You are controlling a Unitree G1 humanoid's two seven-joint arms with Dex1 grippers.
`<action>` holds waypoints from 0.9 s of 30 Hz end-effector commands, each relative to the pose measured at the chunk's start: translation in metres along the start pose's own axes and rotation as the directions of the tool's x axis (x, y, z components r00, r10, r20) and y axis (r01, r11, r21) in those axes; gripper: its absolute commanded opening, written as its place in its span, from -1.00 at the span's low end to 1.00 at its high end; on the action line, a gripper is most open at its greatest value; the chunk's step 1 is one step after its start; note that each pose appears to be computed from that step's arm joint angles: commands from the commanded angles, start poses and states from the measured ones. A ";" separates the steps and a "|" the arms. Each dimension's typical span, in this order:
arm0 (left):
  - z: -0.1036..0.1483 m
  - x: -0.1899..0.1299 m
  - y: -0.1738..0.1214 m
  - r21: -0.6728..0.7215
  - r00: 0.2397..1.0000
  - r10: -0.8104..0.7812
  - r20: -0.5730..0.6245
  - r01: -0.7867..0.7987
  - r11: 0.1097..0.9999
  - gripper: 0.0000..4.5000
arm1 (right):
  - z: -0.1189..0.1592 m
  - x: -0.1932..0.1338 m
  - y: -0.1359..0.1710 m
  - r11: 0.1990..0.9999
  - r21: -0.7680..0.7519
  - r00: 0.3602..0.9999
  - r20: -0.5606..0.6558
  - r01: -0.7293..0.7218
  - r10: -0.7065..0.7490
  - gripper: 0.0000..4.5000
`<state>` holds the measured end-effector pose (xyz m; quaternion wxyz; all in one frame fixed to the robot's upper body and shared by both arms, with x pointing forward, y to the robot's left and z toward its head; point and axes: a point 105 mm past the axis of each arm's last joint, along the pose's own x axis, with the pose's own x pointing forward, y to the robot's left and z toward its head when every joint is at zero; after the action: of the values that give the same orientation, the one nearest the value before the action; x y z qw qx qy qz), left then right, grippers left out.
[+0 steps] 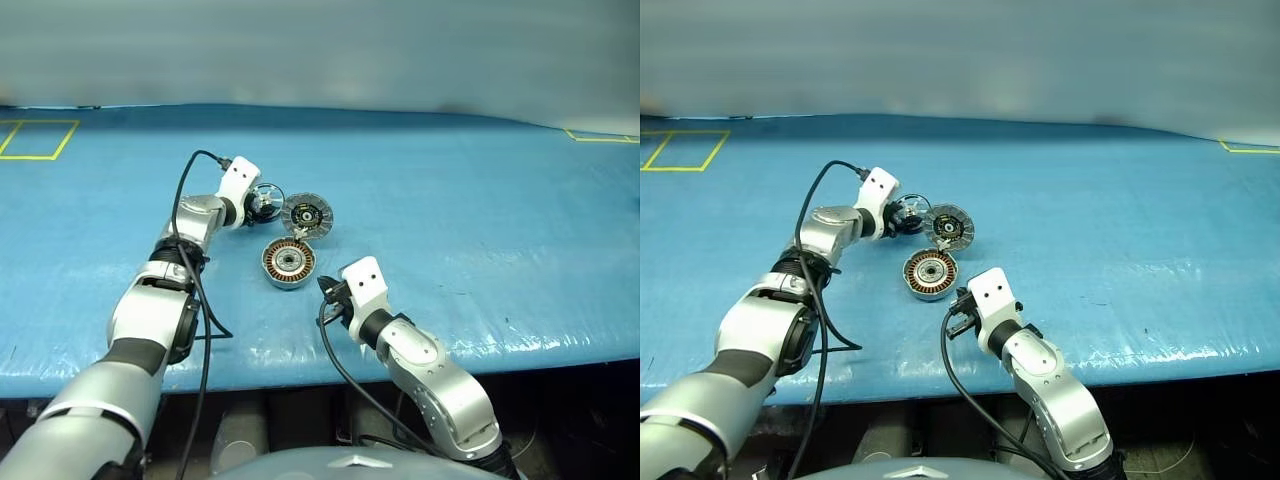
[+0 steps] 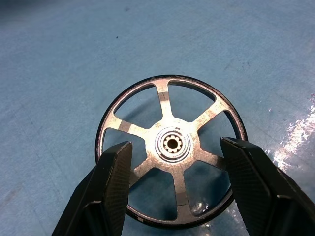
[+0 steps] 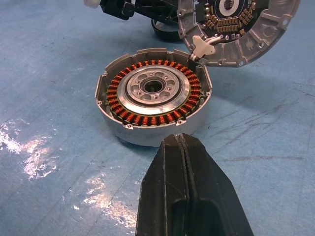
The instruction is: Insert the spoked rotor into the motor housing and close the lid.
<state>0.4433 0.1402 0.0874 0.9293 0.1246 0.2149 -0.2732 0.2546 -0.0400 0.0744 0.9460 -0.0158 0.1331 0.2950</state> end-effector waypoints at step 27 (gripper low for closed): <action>0.018 0.000 -0.003 0.034 0.994 -0.030 -0.106 0.033 0.999 -0.17 | 0.013 0.001 0.001 1.000 0.006 0.998 0.055 0.006 -0.007 -1.00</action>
<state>0.4454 0.1308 0.0962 0.9102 0.1412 0.2638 -0.2862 0.2562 -0.0378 0.0766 0.9477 -0.0083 0.1297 0.2916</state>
